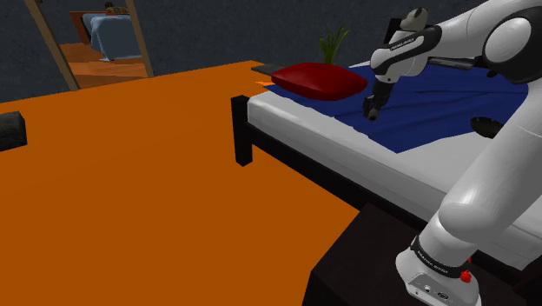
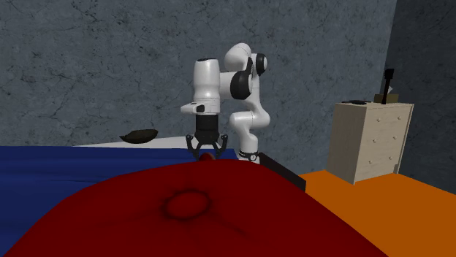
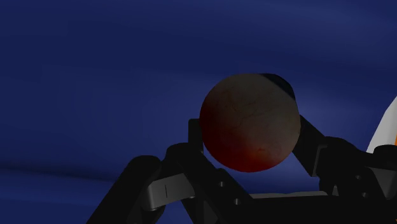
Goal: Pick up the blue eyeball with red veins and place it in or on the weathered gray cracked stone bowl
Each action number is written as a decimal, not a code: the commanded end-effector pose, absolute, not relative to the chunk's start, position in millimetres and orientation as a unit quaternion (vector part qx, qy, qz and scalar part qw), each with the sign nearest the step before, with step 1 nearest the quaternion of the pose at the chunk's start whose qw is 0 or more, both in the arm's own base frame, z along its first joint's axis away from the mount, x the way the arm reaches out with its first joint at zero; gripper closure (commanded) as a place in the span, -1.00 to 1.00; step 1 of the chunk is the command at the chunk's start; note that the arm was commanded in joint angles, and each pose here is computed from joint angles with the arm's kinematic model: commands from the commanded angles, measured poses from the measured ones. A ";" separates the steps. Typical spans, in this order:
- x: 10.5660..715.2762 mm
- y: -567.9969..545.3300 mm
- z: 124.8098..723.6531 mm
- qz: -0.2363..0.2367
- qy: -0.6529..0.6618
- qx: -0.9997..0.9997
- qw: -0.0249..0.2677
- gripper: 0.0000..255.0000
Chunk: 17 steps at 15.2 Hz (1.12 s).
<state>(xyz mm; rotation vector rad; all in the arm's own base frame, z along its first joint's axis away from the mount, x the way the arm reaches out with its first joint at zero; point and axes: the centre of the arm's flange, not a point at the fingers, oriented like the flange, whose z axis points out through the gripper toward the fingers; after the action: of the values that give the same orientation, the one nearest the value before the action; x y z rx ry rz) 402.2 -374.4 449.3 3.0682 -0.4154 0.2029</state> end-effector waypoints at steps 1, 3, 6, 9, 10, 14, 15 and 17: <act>402.3 -374.4 449.3 0.065 -0.134 0.989 0.019 1.00; 402.3 -374.4 449.3 0.065 -0.134 0.989 0.019 1.00; 402.3 -374.4 459.7 0.065 -0.134 0.989 0.019 1.00; 402.3 -374.4 475.6 0.065 -0.134 0.989 0.019 1.00; 402.3 -374.4 480.9 0.065 -0.134 0.989 0.019 1.00; 402.3 -374.4 502.0 0.065 -0.134 0.989 0.019 1.00; 402.3 -374.4 507.3 0.065 -0.134 0.989 0.019 1.00; 402.3 -374.4 517.8 0.065 -0.134 0.989 0.019 1.00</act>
<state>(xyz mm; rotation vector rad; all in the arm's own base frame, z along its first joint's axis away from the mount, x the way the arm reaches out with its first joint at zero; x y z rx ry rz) 402.1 -374.4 512.6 3.0682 -0.4153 0.2034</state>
